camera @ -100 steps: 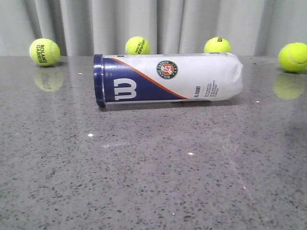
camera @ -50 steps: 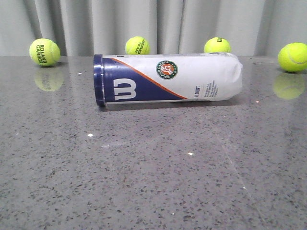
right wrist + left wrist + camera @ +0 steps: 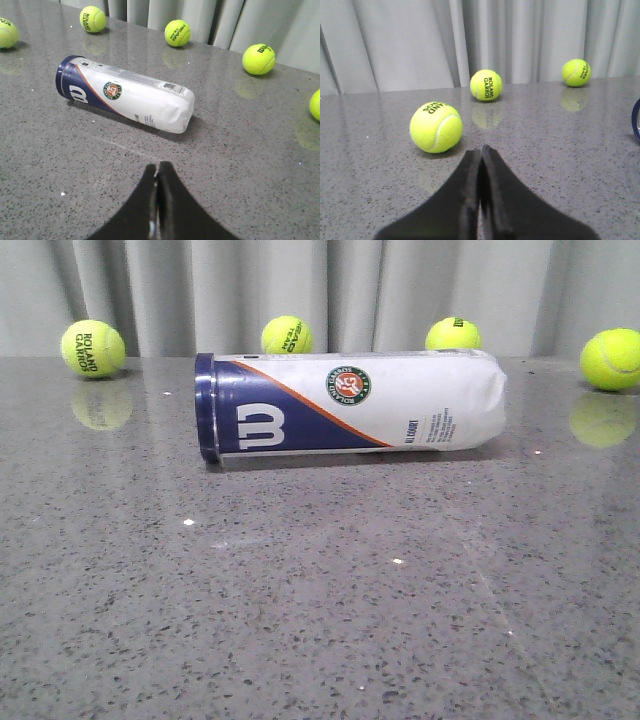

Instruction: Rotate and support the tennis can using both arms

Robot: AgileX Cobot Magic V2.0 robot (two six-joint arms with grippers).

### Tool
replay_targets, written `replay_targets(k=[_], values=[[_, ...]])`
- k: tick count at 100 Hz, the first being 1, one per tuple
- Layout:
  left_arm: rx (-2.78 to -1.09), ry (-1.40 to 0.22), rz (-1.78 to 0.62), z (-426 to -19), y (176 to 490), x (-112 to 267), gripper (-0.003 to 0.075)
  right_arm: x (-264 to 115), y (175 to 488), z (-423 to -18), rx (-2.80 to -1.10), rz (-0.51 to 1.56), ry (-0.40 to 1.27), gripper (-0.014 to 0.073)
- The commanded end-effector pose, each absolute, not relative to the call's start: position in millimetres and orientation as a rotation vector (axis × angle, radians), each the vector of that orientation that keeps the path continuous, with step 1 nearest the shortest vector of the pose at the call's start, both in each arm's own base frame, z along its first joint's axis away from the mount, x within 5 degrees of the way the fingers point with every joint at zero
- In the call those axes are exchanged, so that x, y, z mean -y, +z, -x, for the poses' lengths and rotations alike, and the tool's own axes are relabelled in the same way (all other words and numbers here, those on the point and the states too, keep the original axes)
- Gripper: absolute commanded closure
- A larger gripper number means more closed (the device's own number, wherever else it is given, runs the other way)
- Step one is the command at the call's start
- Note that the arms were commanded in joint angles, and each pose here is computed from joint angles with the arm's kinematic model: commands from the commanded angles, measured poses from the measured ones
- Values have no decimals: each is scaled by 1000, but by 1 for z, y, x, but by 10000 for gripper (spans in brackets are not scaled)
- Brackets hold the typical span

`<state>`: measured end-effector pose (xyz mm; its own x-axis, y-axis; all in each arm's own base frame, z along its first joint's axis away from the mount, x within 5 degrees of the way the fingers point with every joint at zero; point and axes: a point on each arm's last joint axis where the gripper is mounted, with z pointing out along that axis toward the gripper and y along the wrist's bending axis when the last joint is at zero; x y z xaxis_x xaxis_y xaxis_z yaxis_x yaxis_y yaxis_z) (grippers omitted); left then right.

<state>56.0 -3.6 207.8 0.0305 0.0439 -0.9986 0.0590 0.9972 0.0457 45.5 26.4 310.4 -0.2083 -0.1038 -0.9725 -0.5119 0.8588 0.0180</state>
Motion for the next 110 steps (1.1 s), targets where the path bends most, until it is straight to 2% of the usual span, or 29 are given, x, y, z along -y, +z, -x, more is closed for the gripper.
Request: replay_targets(k=[1, 33, 67, 72, 77, 84, 89, 96, 101, 110], values=[[-1431, -21, -50, -52, 221, 2, 740, -26, 326, -46, -1658, 446, 406, 662], [-1450, -34, -62, -53, 287, 4, 740, -26, 326, -46, -1658, 446, 406, 662], [-1776, -92, -85, -102, 337, 11, 729, -26, 326, -46, -1658, 446, 406, 662], [-1793, -120, -71, -110, 344, 12, 692, -26, 326, -46, -1658, 446, 406, 662], [-1801, -142, -59, -118, 350, 13, 623, -26, 326, -46, -1658, 446, 406, 662], [-1813, -157, -49, -128, 356, 14, 478, -26, 326, -46, -1658, 446, 406, 662], [-1816, -176, -36, -135, 360, 15, 341, -26, 326, -46, -1658, 446, 406, 662], [-1831, -238, 3, -145, 363, 17, 209, -26, 326, -46, -1658, 446, 406, 662], [-1852, -288, 34, -152, 362, 20, 171, -26, 326, -46, -1658, 446, 406, 662], [-1915, -385, 84, -166, 360, 24, 178, -26, 326, -46, -1658, 446, 406, 662]])
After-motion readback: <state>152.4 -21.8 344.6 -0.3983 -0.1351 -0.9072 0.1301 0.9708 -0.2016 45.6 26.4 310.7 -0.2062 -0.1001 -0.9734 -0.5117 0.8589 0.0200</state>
